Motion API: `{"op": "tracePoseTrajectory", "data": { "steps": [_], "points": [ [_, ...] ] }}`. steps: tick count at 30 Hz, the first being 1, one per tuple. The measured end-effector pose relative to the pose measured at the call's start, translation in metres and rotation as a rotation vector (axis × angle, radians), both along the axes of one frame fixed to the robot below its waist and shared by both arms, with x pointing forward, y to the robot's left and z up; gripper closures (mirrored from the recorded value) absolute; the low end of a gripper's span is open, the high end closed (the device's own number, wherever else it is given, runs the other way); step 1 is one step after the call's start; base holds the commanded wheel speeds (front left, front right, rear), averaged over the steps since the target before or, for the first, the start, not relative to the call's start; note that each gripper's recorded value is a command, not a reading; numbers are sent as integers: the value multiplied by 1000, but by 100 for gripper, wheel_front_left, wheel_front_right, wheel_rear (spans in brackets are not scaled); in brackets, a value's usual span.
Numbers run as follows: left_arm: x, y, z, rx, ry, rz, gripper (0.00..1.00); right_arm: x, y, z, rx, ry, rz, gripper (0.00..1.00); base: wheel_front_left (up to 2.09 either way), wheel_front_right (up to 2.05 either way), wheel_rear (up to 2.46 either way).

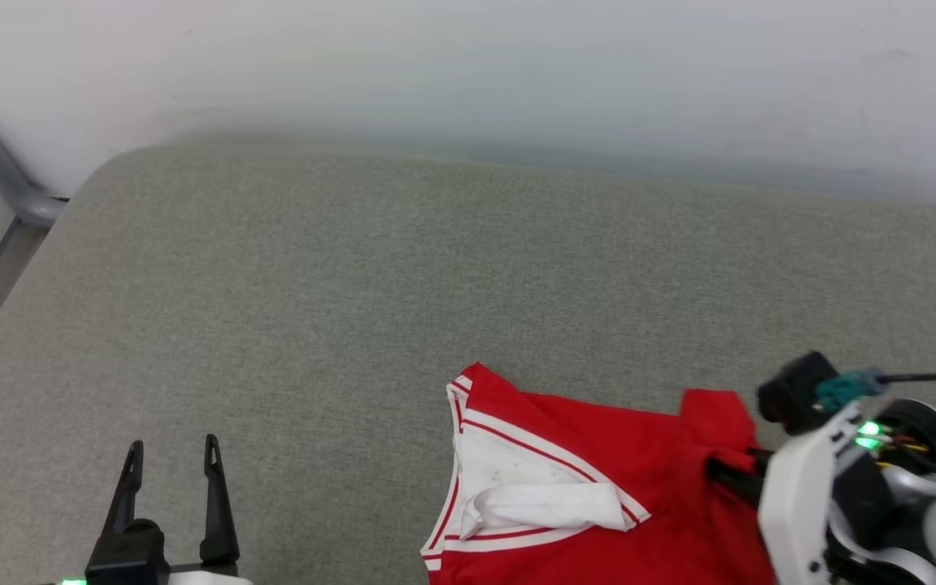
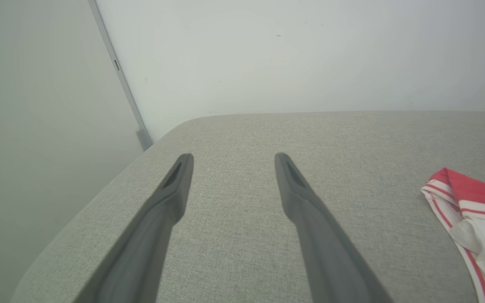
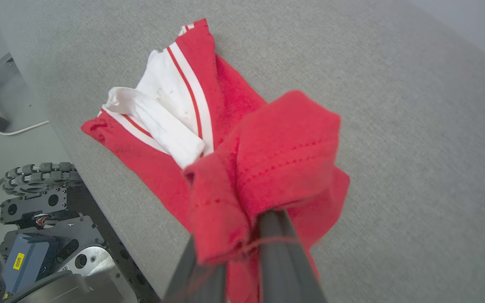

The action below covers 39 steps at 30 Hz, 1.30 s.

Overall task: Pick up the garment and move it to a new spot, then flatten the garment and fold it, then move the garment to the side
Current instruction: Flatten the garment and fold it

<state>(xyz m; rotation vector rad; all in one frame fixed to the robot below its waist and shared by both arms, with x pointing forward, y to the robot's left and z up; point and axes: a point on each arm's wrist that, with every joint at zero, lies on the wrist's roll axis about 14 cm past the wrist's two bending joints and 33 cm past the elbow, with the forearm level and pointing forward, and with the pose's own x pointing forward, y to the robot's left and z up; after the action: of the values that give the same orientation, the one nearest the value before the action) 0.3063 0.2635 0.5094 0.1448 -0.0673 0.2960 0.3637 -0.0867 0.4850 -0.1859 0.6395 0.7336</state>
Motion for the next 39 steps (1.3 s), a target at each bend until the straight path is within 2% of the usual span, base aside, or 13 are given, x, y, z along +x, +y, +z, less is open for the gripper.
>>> {"op": "tracePoseTrajectory", "data": {
  "steps": [8, 21, 26, 33, 38, 39],
  "points": [
    [1, 5, -4, -5, 15, 21, 0, 8, 74, 2, 30, -20, 209, 100, 0, 0, 0],
    [8, 8, -10, -15, 36, 44, 0, 22, 155, -30, -7, -21, 387, 100, 0, 0, 0],
    [10, 10, -13, -20, 46, 52, 0, 16, 166, -57, -76, 22, 438, 100, 0, 0, 0],
    [15, 9, -15, -24, 51, 51, 0, 1, 150, -106, -217, 131, 471, 100, 0, 0, 0],
    [16, 8, -16, -27, 50, 48, 0, 2, 149, -106, -172, 144, 445, 100, 0, 0, 0],
    [16, 7, -15, -27, 47, 47, 0, 2, 150, -102, -151, 134, 439, 78, 0, 0, 0]
  ]
}}
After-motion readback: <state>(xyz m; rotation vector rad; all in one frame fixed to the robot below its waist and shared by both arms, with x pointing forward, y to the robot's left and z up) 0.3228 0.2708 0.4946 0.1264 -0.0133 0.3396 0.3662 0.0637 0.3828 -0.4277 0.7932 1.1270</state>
